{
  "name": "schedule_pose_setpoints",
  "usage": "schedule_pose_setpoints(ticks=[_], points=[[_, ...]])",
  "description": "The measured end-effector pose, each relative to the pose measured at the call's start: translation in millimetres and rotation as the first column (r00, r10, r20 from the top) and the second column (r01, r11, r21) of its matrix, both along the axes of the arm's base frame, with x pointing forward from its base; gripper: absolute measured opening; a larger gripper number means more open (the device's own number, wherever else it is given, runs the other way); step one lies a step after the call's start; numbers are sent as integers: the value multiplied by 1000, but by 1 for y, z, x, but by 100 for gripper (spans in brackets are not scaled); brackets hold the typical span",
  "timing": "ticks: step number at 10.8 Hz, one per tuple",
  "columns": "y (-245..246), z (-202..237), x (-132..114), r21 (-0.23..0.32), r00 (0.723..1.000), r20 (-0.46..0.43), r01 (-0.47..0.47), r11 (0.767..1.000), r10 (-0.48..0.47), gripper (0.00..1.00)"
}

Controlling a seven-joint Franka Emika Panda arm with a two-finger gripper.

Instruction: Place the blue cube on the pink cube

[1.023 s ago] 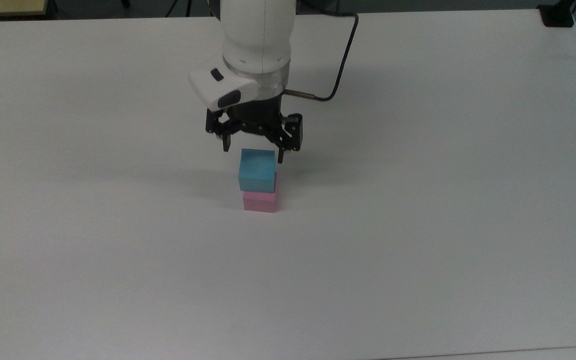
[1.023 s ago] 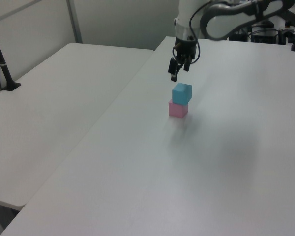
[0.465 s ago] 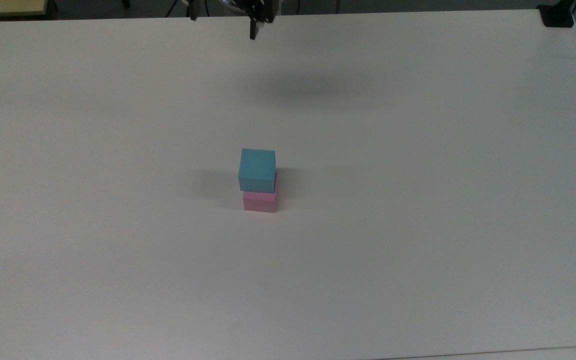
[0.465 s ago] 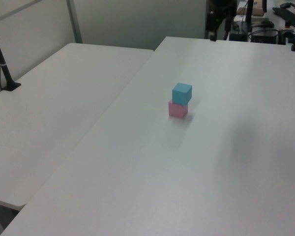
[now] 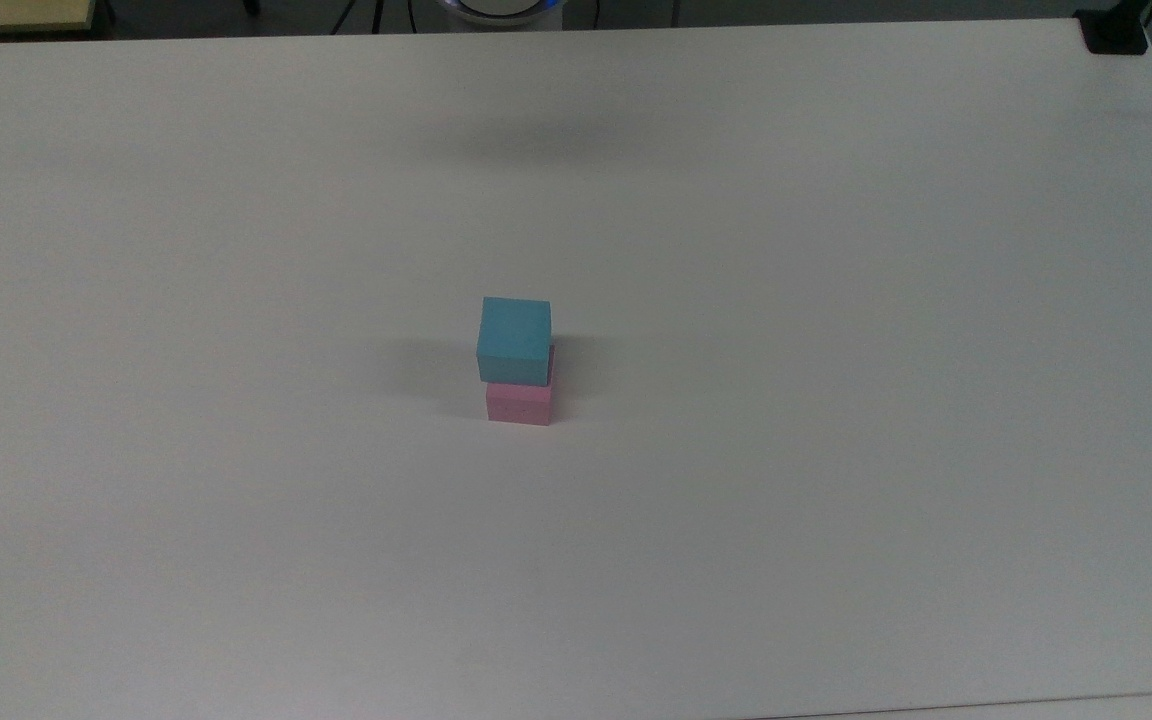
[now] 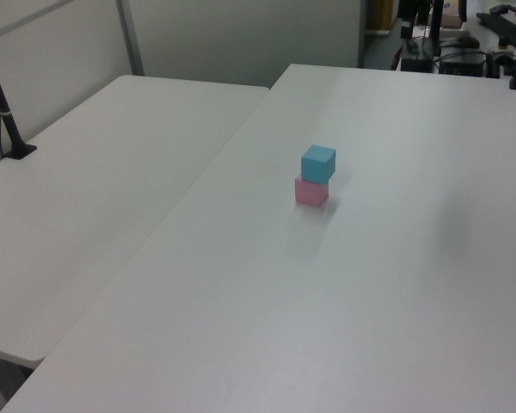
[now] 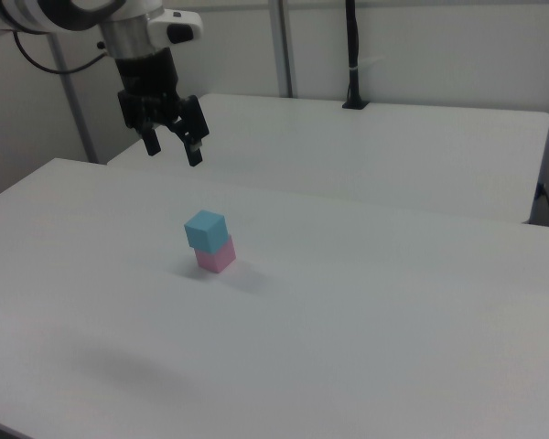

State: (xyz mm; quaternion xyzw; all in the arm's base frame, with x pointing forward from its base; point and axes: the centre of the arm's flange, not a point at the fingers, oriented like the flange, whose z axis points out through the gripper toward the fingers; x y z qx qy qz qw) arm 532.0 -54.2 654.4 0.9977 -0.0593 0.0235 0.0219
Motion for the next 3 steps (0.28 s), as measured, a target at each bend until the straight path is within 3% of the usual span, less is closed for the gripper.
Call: schedule_pose_setpoints(ticks=[3], points=[[-4,-3,3,-7,1000,8,-14,1000,14,100]])
